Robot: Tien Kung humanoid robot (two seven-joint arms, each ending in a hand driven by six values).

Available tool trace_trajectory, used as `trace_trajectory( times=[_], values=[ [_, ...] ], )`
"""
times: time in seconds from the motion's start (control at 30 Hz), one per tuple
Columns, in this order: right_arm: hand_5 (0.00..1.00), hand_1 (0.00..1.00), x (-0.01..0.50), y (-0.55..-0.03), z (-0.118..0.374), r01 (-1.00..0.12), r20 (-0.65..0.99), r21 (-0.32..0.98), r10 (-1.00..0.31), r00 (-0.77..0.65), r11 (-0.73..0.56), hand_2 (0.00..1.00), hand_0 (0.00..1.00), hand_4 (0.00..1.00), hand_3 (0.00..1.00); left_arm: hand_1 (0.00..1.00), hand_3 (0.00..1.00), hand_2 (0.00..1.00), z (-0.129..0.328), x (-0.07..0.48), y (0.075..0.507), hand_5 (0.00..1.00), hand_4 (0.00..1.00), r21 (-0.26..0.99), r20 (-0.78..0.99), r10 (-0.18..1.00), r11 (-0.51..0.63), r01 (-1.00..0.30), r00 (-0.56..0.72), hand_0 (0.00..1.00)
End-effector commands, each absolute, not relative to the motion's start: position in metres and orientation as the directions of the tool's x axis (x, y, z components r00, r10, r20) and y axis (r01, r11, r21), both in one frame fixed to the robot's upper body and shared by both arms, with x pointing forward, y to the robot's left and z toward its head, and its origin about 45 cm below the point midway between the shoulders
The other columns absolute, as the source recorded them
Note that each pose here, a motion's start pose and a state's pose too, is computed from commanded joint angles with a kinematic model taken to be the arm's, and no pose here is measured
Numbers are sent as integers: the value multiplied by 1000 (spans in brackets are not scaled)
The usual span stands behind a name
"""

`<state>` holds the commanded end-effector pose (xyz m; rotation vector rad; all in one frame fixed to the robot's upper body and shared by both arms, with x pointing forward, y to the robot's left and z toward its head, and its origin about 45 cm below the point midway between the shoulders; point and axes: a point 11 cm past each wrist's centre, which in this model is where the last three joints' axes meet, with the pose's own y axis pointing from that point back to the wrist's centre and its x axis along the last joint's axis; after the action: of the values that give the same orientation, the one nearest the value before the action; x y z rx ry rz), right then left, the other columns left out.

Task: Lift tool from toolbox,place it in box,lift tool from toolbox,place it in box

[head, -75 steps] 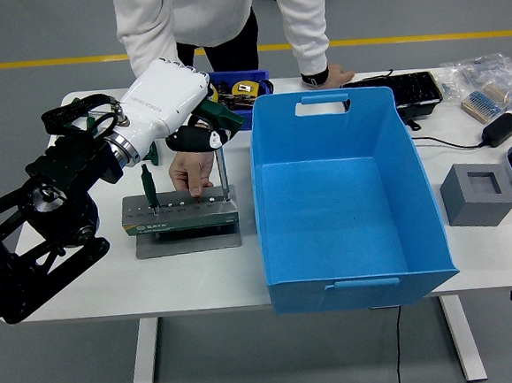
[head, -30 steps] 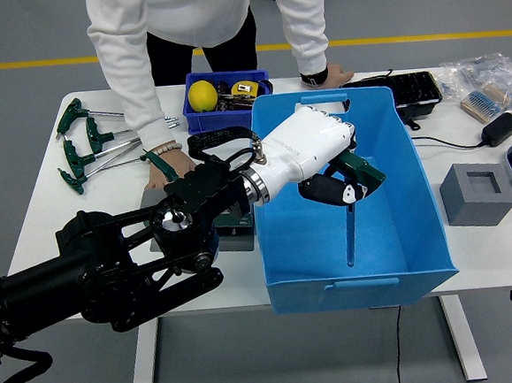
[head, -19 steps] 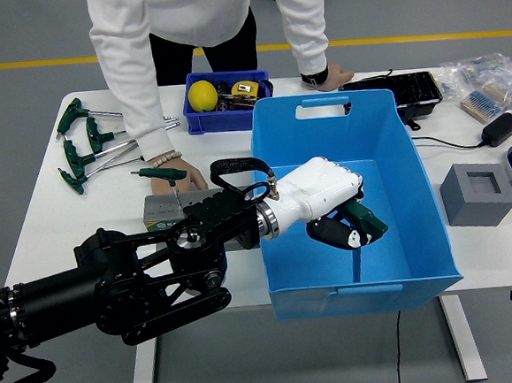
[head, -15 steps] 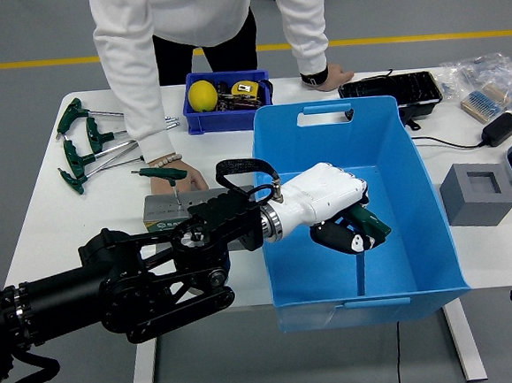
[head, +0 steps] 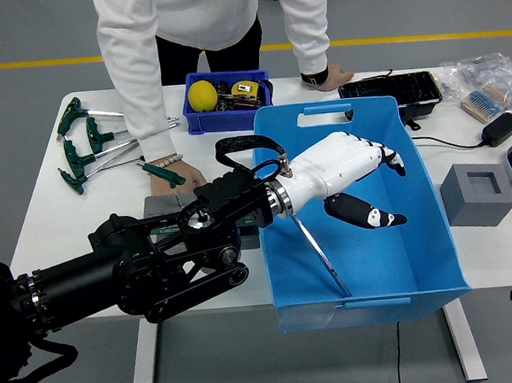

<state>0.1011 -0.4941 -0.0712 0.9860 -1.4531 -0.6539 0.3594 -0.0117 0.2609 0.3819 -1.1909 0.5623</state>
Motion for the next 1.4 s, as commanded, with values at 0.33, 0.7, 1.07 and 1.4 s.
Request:
trace_trajectory(
  times=[0.33, 0.7, 1.07, 1.4],
  values=[
    [851, 767, 99, -492, -73, -195, 498, 855, -866, 43, 481, 771, 833, 998, 794, 644, 706, 702, 287, 375, 32, 776, 950, -62, 969, 204, 752, -657, 141, 608],
    [851, 767, 98, -491, -74, -195, 492, 857, -870, 31, 477, 771, 832, 998, 795, 579, 603, 616, 274, 416, 131, 832, 927, 136, 991, -79, 544, -828, 111, 625],
    [850, 766, 98, -492, -73, -194, 492, 857, -870, 29, 478, 770, 831, 998, 795, 593, 587, 620, 232, 420, 184, 827, 919, 337, 935, -248, 396, -854, 254, 657],
    [850, 766, 98, -491, -73, -196, 491, 857, -870, 29, 477, 769, 829, 998, 794, 595, 513, 603, 224, 421, 197, 857, 901, 394, 904, -314, 346, -851, 291, 697]
  ],
)
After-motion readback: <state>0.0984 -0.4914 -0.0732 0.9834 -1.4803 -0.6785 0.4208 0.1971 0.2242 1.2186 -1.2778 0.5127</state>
